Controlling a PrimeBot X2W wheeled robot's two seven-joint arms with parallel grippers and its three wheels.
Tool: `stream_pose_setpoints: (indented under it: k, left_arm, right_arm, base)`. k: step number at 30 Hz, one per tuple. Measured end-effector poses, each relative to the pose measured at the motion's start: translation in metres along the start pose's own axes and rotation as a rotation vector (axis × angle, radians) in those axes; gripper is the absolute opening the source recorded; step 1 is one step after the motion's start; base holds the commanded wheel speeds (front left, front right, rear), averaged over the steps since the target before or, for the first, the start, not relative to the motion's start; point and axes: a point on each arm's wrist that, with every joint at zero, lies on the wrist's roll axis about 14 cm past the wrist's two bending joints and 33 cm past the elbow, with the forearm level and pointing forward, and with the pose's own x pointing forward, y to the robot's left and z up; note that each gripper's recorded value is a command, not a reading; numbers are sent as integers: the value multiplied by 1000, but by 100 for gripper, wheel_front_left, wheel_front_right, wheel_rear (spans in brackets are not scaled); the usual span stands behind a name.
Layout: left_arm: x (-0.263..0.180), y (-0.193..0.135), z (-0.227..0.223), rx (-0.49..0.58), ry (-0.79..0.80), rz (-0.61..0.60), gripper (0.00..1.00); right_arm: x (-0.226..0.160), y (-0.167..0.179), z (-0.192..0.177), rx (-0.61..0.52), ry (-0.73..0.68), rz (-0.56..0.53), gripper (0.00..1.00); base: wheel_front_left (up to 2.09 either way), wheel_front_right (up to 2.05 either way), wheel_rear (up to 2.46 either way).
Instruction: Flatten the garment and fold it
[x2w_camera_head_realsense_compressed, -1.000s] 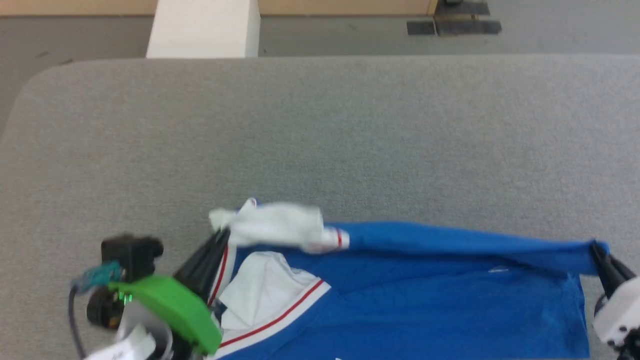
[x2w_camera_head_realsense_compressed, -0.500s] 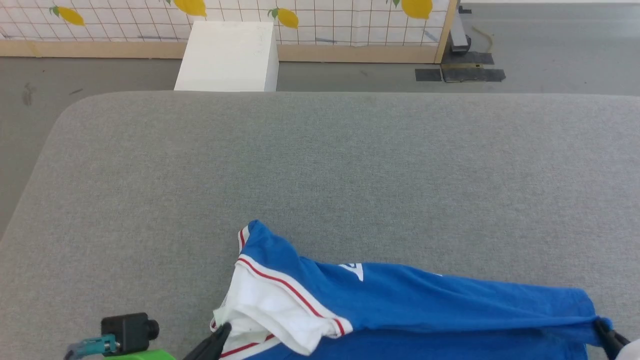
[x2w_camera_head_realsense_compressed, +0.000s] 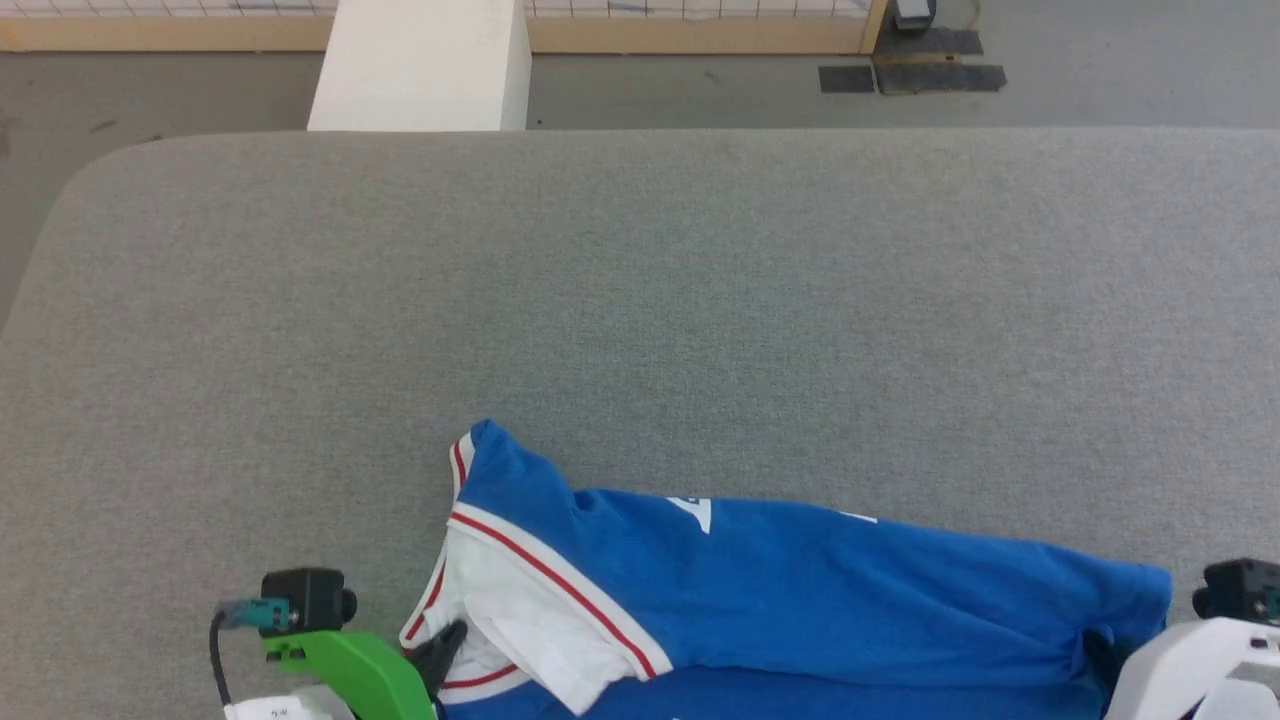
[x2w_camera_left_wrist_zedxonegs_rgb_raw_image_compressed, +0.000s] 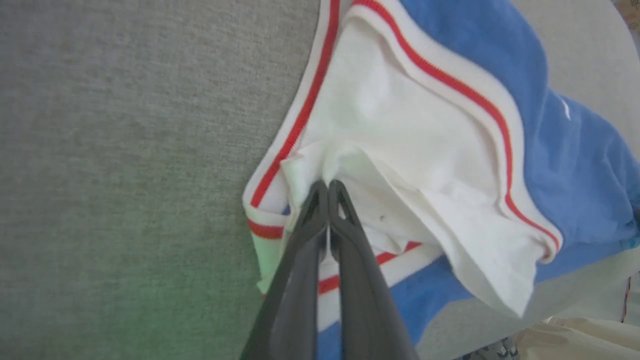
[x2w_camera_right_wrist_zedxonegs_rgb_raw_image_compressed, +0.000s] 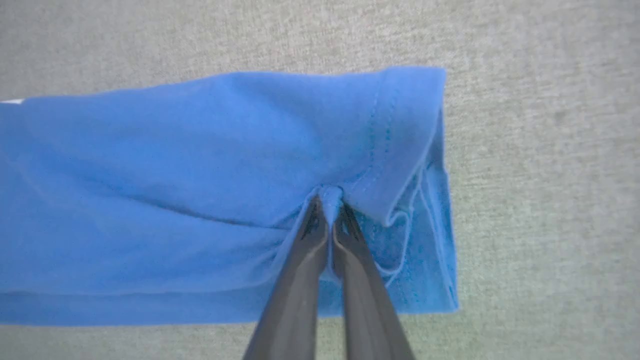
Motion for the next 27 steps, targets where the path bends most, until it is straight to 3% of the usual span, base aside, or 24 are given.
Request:
stream_pose_setpoints:
  k: [2,3,9,15,20,23,27]
  left_arm:
    - [6,2,2,7,0,7,82]
    - [9,1,3,3,-4,5,100]
    - [9,-13,16,8,-66,-38,100]
    - [-17,-27,51,2,-255,-66,100]
    - [-54,-24,96,47,-563,2,100]
    - [-72,-22,111,-7,-717,32,100]
    - [-95,-10,120,66,-887,115,100]
  right_arm:
    - [4,-2,1,-11,5,-8,59]
    - [5,-3,3,-7,-2,-10,100]
    - [0,-4,15,22,-41,0,100]
    - [-29,-3,55,48,-213,28,100]
    - [-53,-4,77,28,-365,24,100]
    - [-60,-4,81,26,-421,20,100]
    - [-60,-4,76,17,-451,13,100]
  base:
    - [0,0,0]
    - [0,0,0]
    - [0,0,0]
    - [0,0,0]
    - [0,0,0]
    - [0,0,0]
    - [0,0,0]
